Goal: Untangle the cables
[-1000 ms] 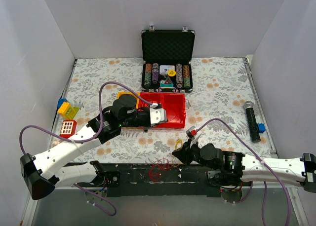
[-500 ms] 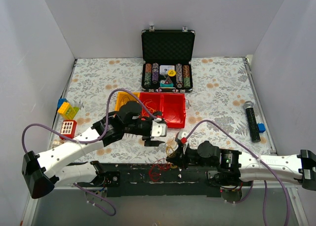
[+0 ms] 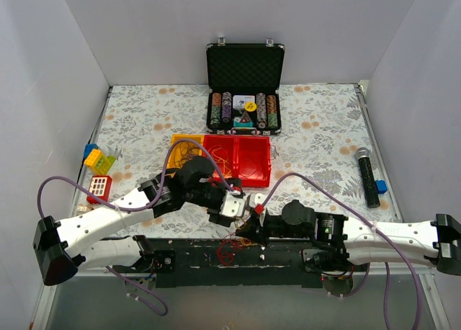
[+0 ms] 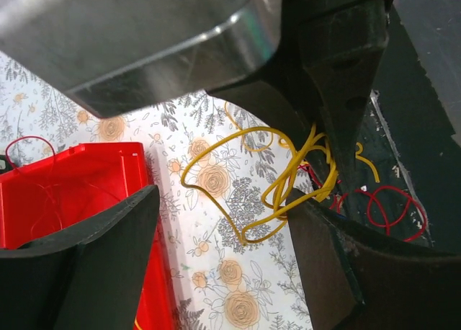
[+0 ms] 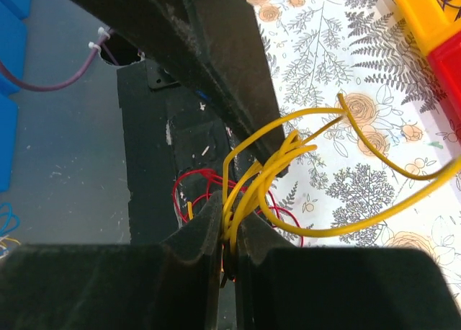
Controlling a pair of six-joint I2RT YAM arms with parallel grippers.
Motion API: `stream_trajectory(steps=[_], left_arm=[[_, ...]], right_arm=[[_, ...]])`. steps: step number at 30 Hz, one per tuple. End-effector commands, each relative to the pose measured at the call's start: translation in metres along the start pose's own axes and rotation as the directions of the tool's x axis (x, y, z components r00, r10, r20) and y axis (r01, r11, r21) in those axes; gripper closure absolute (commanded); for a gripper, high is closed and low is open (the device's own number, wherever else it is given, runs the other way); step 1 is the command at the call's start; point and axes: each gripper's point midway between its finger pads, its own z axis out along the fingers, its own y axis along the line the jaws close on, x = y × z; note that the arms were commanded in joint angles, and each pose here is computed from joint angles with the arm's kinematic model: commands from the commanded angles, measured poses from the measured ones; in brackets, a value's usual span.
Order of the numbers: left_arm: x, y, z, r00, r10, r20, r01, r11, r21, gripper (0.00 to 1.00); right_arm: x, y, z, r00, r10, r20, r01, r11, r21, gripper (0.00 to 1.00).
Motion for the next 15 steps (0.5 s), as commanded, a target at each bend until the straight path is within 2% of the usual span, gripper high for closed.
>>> stream_trajectory(steps=[1,4,7,12,15], left_arm=[[-0.006,0.017,-0.010,0.995,0.090,-0.032,-0.092,0.993,-0.067,0.32],[-0.005,0.013,-0.017,0.989,0.132,-0.065,-0.135,0.990,-0.035,0.34],[-0.008,0.009,-0.026,0.984,0.156,-0.086,-0.156,0.988,-0.001,0.32],[-0.013,0.021,-0.038,0.972,0.200,-0.125,-0.207,0.977,-0.045,0.30],[-0.016,0.029,-0.033,0.980,0.175,-0.092,-0.185,0.977,-0.109,0.40]], right_arm=[[-0.016,0.009,0.001,0.999,-0.033,0.016,0.034,0.998,-0.044,0.87],[-0.012,0.008,0.001,0.999,-0.033,-0.003,0.033,0.999,-0.041,0.87],[-0.007,0.008,0.000,0.999,-0.035,-0.029,0.034,0.998,-0.044,0.88],[-0.003,0.009,-0.003,0.998,-0.039,-0.050,0.037,0.998,-0.052,0.89],[-0.007,0.010,-0.002,0.998,-0.046,-0.041,0.044,0.997,-0.056,0.89]])
